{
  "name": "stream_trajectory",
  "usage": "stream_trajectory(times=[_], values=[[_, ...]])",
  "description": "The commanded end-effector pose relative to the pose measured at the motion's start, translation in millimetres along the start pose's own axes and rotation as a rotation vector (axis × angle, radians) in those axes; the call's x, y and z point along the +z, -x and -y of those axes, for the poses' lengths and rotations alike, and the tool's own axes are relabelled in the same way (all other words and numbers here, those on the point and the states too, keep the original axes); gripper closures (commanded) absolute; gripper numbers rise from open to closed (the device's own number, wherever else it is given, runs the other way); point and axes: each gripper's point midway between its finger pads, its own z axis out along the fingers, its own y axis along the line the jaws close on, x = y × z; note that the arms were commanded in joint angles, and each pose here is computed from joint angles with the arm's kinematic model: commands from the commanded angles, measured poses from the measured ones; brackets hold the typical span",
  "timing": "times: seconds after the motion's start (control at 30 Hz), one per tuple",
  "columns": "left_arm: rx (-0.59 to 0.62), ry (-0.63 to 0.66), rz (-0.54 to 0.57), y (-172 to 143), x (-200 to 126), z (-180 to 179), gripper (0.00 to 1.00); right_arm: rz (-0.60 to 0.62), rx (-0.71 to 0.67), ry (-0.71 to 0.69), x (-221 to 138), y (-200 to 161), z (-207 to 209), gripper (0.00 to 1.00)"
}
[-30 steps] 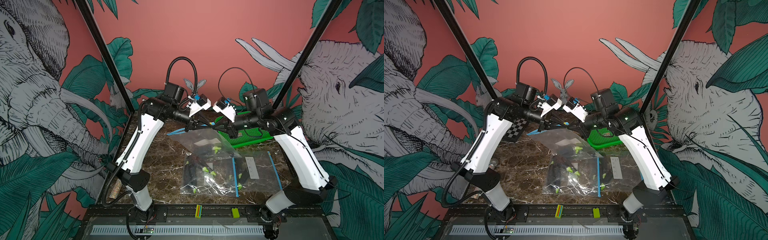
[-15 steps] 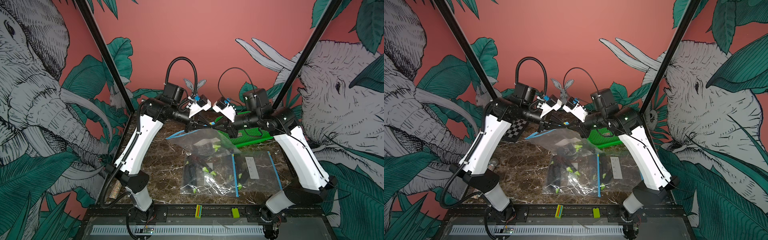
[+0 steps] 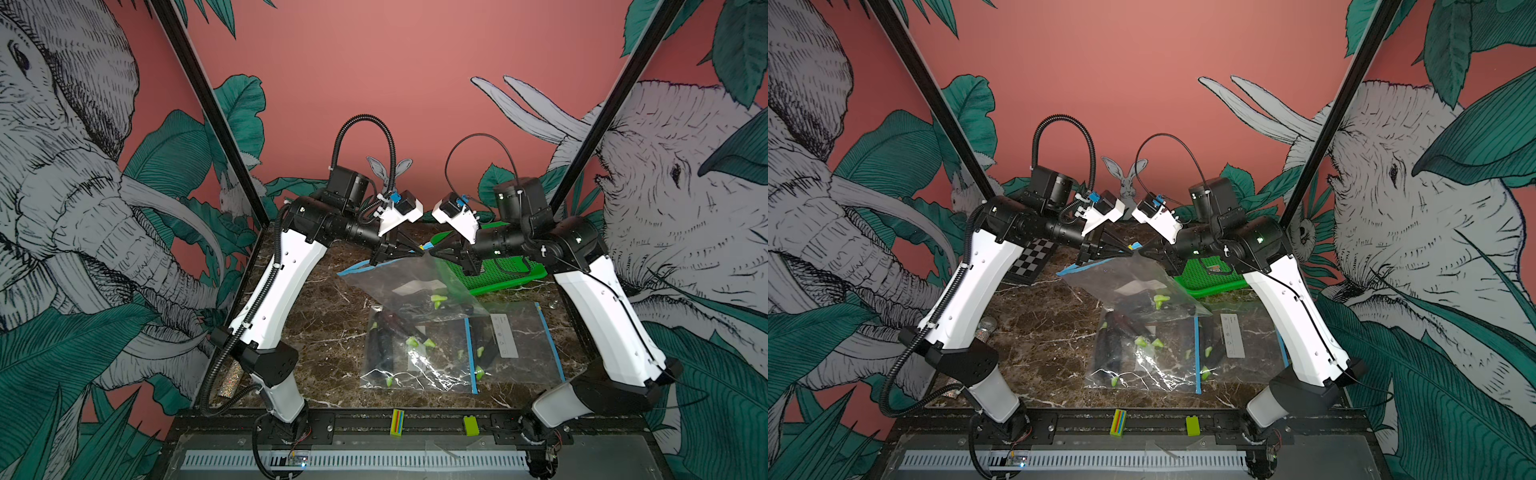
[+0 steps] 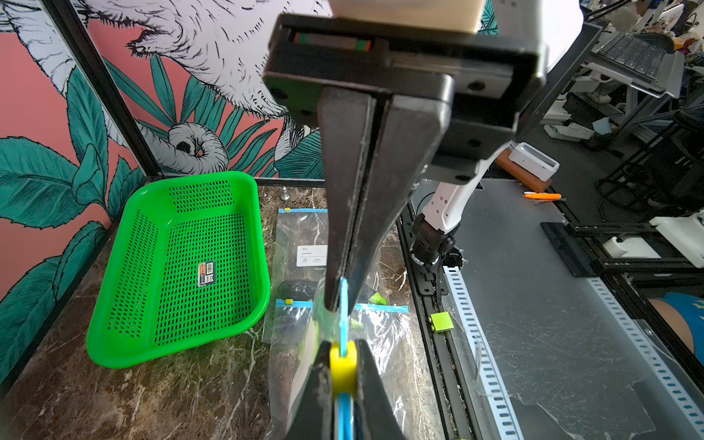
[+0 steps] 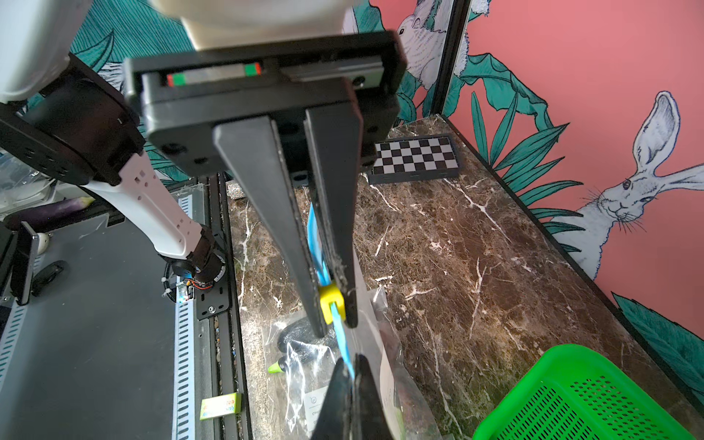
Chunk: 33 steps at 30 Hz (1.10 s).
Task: Place the eggplant in a zip-top bag and seal the zipper
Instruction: Zip the zipper on the zipper food storage bag.
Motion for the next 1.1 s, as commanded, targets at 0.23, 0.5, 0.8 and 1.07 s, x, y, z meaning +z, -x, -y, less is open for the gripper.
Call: stream_trajectory(times=[0.23, 0.5, 0.8, 1.07], values=[[0.010, 0.024, -0.033, -3.5, -12.2, 16.5, 0.95, 0.045, -0.031, -0.080, -29.9, 6.2, 5.3, 1.00], [0.008, 0.036, -0.047, -7.7, -12.9, 16.2, 0.95, 0.046, -0.025, -0.107, -38.9, 3.0, 9.8, 1.00], [-0.017, 0.035, -0.078, -17.1, -11.7, 15.9, 0.95, 0.048, -0.007, -0.152, -50.5, -1.3, 21.4, 1.00], [-0.049, 0.051, -0.085, -23.8, -16.3, 13.3, 0.95, 0.053, 0.028, -0.185, -57.9, -8.5, 34.4, 1.00]])
